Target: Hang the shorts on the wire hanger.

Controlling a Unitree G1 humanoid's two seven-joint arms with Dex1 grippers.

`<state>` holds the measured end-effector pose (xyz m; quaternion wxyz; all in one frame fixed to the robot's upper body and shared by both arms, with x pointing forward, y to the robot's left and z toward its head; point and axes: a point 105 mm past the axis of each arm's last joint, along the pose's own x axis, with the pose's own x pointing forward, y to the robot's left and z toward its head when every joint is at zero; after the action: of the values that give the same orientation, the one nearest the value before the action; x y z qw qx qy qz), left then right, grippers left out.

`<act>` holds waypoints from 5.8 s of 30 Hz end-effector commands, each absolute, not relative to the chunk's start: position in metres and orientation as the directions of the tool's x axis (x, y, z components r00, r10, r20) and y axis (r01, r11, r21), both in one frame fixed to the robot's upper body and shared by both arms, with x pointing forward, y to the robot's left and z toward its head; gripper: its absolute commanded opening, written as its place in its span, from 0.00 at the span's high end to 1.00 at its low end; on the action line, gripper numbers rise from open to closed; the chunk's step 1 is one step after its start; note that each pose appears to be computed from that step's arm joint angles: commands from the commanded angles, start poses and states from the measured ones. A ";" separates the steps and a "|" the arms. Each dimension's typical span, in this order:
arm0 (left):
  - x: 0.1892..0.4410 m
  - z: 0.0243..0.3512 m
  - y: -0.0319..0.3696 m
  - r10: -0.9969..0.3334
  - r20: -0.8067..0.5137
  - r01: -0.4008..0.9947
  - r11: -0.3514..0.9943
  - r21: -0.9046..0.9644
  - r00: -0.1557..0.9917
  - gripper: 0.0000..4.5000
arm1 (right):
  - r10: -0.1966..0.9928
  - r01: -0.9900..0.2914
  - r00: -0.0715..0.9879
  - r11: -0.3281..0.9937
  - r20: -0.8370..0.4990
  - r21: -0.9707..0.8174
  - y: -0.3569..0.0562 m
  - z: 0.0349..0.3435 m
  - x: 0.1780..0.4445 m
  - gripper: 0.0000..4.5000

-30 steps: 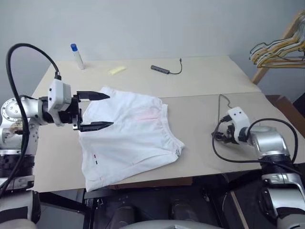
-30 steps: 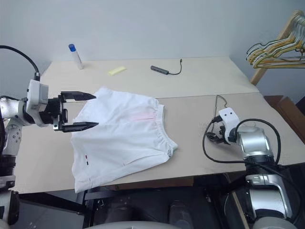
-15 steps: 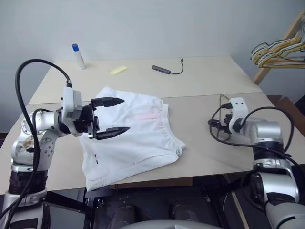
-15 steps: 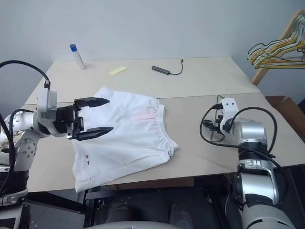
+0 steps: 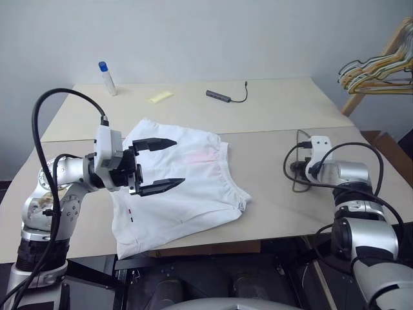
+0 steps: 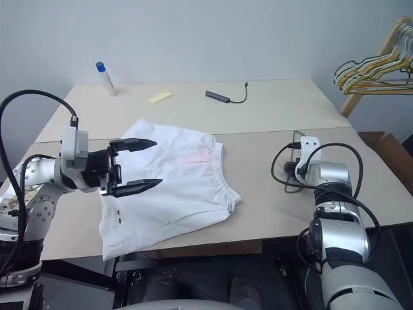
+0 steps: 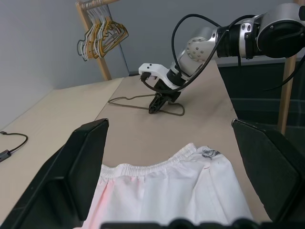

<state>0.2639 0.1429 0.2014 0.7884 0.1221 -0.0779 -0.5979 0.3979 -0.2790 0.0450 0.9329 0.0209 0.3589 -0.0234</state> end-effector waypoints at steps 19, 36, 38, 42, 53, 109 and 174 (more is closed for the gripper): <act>0.316 0.199 0.138 -0.813 0.125 0.818 0.544 -0.189 0.569 0.00 | 0.106 -0.210 0.904 0.953 -0.413 -0.216 -0.217 0.120 0.405 0.99; 0.346 0.198 0.106 -0.706 0.265 0.632 0.324 -0.703 0.657 0.00 | 0.698 -0.651 0.715 0.645 -0.037 -0.401 -0.092 0.178 0.329 0.99; 0.347 0.199 0.102 -0.701 0.267 0.631 0.327 -0.704 0.661 0.00 | 0.731 -0.668 0.681 0.602 -0.033 -0.438 -0.087 0.178 0.321 0.99; 0.352 0.199 0.098 -0.682 0.256 0.624 0.368 -0.690 0.685 0.00 | 0.756 -0.672 0.654 0.565 -0.027 -0.478 -0.084 0.176 0.314 0.99; 0.358 0.197 0.092 -0.665 0.256 0.611 0.378 -0.695 0.702 0.41 | 0.758 -0.645 0.651 0.525 -0.039 -0.555 -0.082 0.168 0.312 1.00; 0.286 0.270 0.160 -0.847 0.530 0.998 0.019 -0.054 0.045 1.00 | 0.976 -0.923 -0.087 -0.003 -0.201 0.385 -0.071 0.180 0.285 0.01; 0.301 0.160 0.159 -0.882 -0.292 0.924 0.314 0.221 0.369 0.01 | 0.835 -0.305 0.152 0.548 -0.528 0.779 -0.244 0.089 0.274 1.00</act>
<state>0.3019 0.1600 0.1482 0.8082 0.1666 0.0783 -0.5594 0.2662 -0.2507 0.0737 0.7089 0.2641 0.5405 0.3683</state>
